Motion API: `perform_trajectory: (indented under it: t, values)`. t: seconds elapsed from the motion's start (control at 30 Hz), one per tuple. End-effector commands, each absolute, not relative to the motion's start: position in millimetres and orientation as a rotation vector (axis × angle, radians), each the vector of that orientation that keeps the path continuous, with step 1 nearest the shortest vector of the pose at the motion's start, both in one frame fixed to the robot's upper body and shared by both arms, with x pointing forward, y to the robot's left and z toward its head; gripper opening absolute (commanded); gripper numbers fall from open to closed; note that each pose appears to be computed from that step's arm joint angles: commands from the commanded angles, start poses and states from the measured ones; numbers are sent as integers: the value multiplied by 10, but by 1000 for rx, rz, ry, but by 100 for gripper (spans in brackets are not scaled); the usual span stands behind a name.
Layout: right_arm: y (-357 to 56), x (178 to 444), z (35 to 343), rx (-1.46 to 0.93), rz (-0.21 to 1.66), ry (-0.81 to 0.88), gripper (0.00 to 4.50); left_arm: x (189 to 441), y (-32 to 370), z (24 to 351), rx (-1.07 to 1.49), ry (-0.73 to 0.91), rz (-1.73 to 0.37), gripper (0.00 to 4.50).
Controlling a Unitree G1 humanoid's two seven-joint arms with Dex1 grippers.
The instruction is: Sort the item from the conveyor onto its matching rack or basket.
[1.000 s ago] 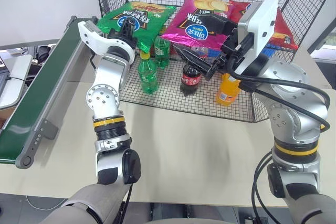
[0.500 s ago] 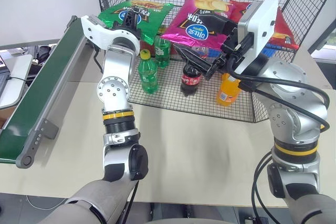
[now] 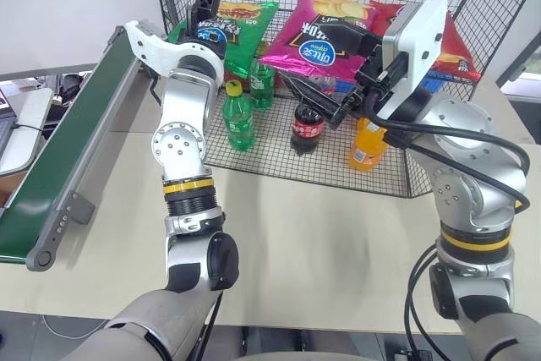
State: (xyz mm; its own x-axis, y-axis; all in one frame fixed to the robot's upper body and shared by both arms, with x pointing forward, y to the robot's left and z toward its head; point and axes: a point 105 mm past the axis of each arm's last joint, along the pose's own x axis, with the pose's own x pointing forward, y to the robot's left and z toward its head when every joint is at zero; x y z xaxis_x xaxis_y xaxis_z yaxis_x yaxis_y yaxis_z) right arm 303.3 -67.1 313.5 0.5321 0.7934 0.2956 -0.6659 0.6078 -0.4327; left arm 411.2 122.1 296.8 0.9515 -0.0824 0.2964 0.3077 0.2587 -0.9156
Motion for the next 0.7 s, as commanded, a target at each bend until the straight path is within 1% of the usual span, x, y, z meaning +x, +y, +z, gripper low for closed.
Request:
perform_trajectory:
  t: [0.03,0.37,0.47,0.53,0.6,0.7]
  values:
    - [-651,2945,3235,-294,890,-556,450,4022,1164,2907,-1277,-139,-314,449]
    - [-622,2963,3221,-276,911,-562,450,3707,1374,2811,-1148,-41,-365,449]
    - [-631,2973,3213,-277,911,-561,450,3612,1494,2853,-993,-62,-406,449]
    - [-648,2982,3210,-281,910,-560,450,3504,1554,2885,-794,-73,-474,449]
    - [-671,2994,3211,-285,906,-559,450,3370,1561,2856,-598,-44,-559,449]
    - [-712,3006,3206,-293,902,-553,450,3227,1626,2805,-410,-3,-624,449]
